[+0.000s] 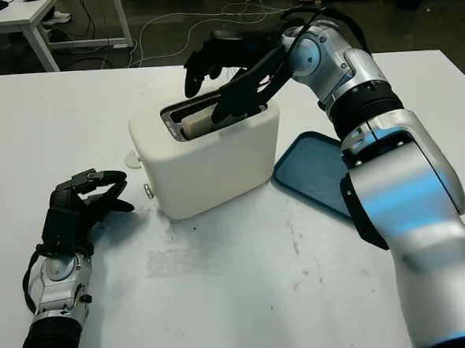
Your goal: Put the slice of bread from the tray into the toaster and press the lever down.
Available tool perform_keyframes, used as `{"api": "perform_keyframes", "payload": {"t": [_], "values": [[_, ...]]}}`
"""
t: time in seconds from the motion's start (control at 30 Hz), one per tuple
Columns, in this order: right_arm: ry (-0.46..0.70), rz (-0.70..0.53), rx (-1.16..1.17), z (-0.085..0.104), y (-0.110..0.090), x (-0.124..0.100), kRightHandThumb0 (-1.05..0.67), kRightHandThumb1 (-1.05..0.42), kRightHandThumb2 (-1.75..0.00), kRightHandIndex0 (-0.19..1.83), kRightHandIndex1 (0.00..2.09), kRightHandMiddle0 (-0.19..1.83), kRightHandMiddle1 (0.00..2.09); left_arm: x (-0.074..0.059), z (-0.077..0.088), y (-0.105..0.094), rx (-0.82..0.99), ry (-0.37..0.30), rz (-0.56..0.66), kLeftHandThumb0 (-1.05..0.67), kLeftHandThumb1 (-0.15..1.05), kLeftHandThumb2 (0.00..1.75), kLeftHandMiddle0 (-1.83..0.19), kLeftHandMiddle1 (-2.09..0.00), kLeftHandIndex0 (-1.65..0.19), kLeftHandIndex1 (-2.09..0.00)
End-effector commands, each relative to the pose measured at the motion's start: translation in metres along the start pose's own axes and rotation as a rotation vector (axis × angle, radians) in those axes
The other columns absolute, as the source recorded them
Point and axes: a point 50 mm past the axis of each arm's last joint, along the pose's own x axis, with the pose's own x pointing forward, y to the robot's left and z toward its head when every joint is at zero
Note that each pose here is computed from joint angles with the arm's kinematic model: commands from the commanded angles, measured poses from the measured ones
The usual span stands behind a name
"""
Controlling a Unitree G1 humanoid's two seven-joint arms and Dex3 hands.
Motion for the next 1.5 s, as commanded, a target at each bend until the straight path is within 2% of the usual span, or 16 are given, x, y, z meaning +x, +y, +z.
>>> {"api": "perform_keyframes", "payload": {"t": [0.0,0.1,0.17,0.23,0.33,0.4,0.47,0.6,0.7,0.8,1.0,1.07,1.17,1.3,1.47], "values": [[0.0,-0.038,-0.019,0.003,-0.016,-0.004,-1.05,-0.92,-0.02,0.08,1.01,0.53,0.29,0.0,0.001,-0.001,-0.003,-0.006,0.0,-1.05,0.86,0.0,-1.52,-0.54,-1.36,-0.53],[0.0,-0.084,0.032,0.001,-0.027,-0.011,-1.04,-0.88,0.0,0.04,1.05,0.51,0.24,0.0,0.001,0.0,0.003,-0.011,-0.001,-1.05,0.86,0.0,-1.52,-0.54,-1.36,-0.53],[-0.016,-0.161,0.07,-0.002,-0.034,-0.018,-1.02,-0.87,0.0,0.05,1.02,0.51,0.2,0.0,0.002,0.001,0.008,-0.019,0.002,-1.05,0.86,0.0,-1.52,-0.54,-1.36,-0.52],[-0.047,-0.309,0.158,-0.009,-0.038,-0.029,-0.98,-0.88,-0.01,0.1,0.99,0.56,0.18,0.001,0.005,0.004,0.045,-0.049,0.009,-1.05,0.9,0.01,-1.5,-0.57,-1.33,-0.55],[-0.071,-0.537,0.314,-0.027,-0.031,-0.049,-0.8,-0.9,-0.01,0.28,0.81,0.66,0.14,0.005,0.012,0.012,0.079,-0.088,0.023,-1.05,0.92,0.06,-1.41,-0.74,-1.2,-0.76],[-0.081,-0.669,0.44,-0.04,-0.017,-0.06,-0.69,-0.9,-0.01,0.49,0.68,0.75,0.1,0.01,0.021,0.018,0.094,-0.118,0.03,-1.05,0.92,0.1,-1.34,-0.85,-1.09,-0.9],[-0.092,-0.762,0.574,-0.051,0.005,-0.07,-0.63,-0.89,-0.01,0.57,0.7,0.81,0.1,0.015,0.031,0.025,0.13,-0.171,0.041,-1.05,0.92,0.13,-1.22,-1.02,-0.97,-1.06],[-0.016,-0.853,0.727,-0.065,0.059,-0.091,-0.56,-0.91,0.0,0.74,0.66,0.91,0.1,0.024,0.054,0.036,0.238,-0.309,0.059,-1.05,0.92,0.24,-0.99,-1.27,-0.74,-1.25],[0.03,-0.899,0.836,-0.066,0.099,-0.109,-0.53,-0.92,-0.02,0.81,0.61,0.93,0.07,0.03,0.067,0.04,0.305,-0.382,0.067,-1.05,0.92,0.31,-0.89,-1.42,-0.62,-1.35],[0.099,-0.973,0.936,-0.062,0.133,-0.126,-0.53,-0.92,-0.02,0.88,0.51,0.96,0.04,0.034,0.077,0.042,0.35,-0.436,0.064,-1.05,0.92,0.34,-0.85,-1.48,-0.55,-1.39],[0.229,-1.063,1.045,-0.047,0.183,-0.142,-0.53,-0.92,-0.07,1.02,0.26,1.01,0.01,0.041,0.092,0.045,0.439,-0.52,0.042,-1.05,0.92,0.39,-0.84,-1.62,-0.44,-1.47],[0.253,-1.07,1.074,-0.042,0.194,-0.142,-0.54,-0.92,-0.07,1.05,0.24,1.02,0.01,0.042,0.095,0.044,0.452,-0.546,0.024,-1.05,0.92,0.39,-0.89,-1.69,-0.44,-1.49],[0.274,-1.083,1.107,-0.037,0.202,-0.138,-0.57,-0.92,-0.07,1.08,0.22,1.04,0.02,0.044,0.1,0.043,0.458,-0.582,-0.013,-1.05,0.92,0.38,-0.95,-1.74,-0.54,-1.43],[0.296,-1.111,1.105,-0.034,0.203,-0.135,-0.58,-0.92,-0.09,1.1,0.21,1.06,0.02,0.046,0.104,0.041,0.485,-0.619,-0.066,-1.05,0.92,0.38,-0.98,-1.75,-0.59,-1.39],[0.301,-1.097,1.117,-0.033,0.204,-0.13,-0.59,-0.92,-0.09,1.12,0.19,1.07,0.01,0.045,0.103,0.036,0.555,-0.656,-0.154,-1.04,0.92,0.43,-0.98,-1.75,-0.56,-1.38]]}}
